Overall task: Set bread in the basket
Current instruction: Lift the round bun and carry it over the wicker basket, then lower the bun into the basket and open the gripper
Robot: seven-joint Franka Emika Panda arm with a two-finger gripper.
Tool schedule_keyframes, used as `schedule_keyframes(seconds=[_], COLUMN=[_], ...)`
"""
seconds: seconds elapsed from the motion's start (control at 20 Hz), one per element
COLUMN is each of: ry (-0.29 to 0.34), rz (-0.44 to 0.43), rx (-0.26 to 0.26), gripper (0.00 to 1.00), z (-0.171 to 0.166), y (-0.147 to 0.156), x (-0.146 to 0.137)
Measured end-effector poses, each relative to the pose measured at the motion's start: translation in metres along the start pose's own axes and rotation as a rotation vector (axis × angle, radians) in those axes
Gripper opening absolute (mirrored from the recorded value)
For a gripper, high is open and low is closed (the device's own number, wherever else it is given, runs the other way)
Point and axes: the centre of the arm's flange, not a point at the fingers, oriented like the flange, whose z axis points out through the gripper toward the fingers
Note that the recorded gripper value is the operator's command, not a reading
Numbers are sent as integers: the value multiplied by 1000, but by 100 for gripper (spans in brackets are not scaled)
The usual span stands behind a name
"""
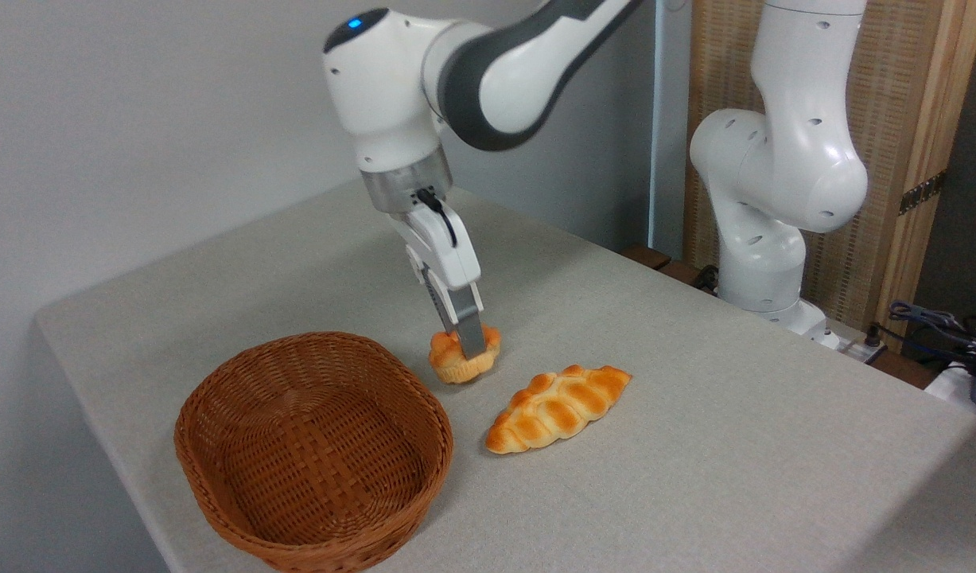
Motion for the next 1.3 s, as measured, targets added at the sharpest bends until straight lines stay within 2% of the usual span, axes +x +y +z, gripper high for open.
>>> schedule_keyframes(seconds=[0.2, 0.35, 0.5, 0.65, 0.75, 0.85, 0.9, 1.0, 1.15, 1.3], ry=[-45, -119, -122, -84, -13, 90, 130, 189, 226, 225], rz=[25, 88, 94, 73, 33, -41, -71, -113, -126, -125], rx=[-43, -90, -92, -55, -9, 39, 52, 67, 93, 92], gripper=[42, 44, 45, 49, 52, 58, 62, 85, 100, 100], z=[-43, -71, -88, -106, -118, -124, -124, -118, -110, -104], y=[-19, -43, -71, -90, -100, -110, -114, -122, -131, -133], x=[12, 21, 24, 25, 36, 51, 58, 70, 80, 83])
